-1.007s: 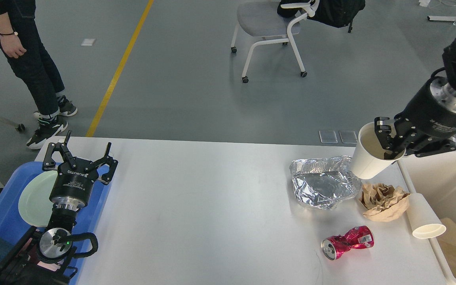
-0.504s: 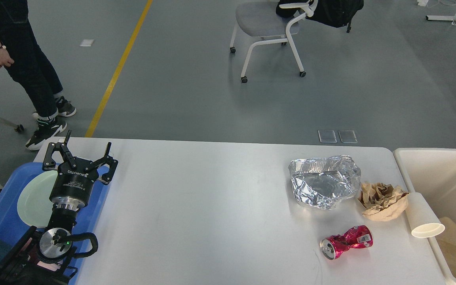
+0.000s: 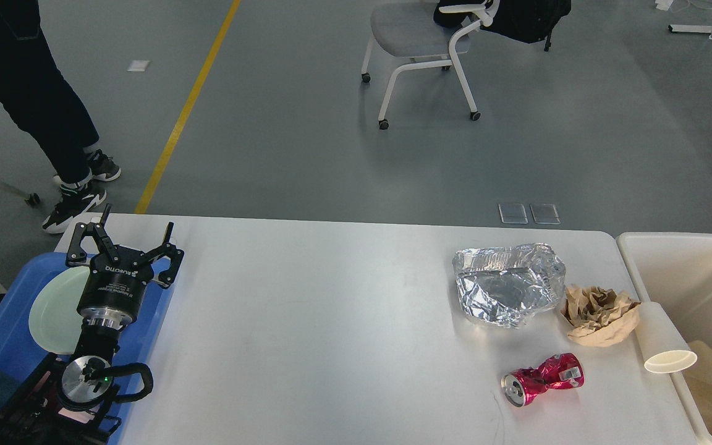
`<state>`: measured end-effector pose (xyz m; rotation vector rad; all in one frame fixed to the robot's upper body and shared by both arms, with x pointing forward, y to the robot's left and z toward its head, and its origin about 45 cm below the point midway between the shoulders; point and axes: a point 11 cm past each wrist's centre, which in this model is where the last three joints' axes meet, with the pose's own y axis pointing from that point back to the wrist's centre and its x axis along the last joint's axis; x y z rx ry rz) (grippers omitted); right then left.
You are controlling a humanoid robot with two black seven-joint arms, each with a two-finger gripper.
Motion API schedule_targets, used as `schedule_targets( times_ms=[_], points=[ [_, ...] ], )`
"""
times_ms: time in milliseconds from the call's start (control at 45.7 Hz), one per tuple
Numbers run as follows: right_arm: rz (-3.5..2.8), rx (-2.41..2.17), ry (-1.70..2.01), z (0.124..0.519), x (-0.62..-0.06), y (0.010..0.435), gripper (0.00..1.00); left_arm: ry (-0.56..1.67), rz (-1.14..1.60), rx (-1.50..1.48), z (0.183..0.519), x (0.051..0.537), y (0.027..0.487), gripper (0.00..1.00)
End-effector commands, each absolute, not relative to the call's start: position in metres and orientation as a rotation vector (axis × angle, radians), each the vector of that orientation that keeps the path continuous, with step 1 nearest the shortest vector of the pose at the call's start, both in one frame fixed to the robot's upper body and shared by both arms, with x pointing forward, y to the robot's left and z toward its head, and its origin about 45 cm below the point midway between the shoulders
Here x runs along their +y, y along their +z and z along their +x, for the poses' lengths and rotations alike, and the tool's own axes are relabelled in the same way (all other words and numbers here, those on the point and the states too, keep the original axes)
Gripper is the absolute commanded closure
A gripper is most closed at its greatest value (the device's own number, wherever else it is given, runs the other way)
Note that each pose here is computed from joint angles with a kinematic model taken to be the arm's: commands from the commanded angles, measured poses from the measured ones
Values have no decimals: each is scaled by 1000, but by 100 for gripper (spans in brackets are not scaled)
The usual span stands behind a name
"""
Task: Tidy desktop
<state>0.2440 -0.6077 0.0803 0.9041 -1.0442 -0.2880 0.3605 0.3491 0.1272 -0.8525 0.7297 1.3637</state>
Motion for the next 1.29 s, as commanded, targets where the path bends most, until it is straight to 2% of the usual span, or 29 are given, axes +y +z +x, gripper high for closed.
schedule_targets(
  times_ms=[0, 394, 416, 460, 482, 504, 613, 941, 1160, 1270],
  points=[
    [879, -1056, -263, 233, -606, 65, 100, 1363, -853, 729, 361, 349, 127, 4],
    [886, -1035, -258, 220, -589, 40, 100, 1363, -853, 729, 361, 349, 127, 4],
    [883, -1041, -250, 221, -589, 41, 88, 1365, -852, 730, 360, 349, 127, 4],
    [867, -1058, -229, 223, -591, 43, 51, 1363, -853, 729, 361, 349, 127, 4],
    [858, -1071, -213, 224, -591, 44, 37, 1363, -853, 729, 361, 349, 127, 4],
    [848, -1084, -200, 225, -593, 45, 27, 1363, -853, 729, 361, 349, 127, 4],
    [838, -1095, -184, 225, -591, 44, 1, 1365, -852, 730, 360, 349, 127, 4],
    [851, -1108, -176, 236, -589, 49, 0, 1365, -853, 730, 361, 349, 127, 4],
    [835, -1188, -114, 282, -612, 107, 0, 1363, -853, 729, 361, 349, 127, 4],
    [854, -1198, -54, 320, -612, 150, 0, 1363, -853, 729, 361, 349, 127, 4]
  ],
)
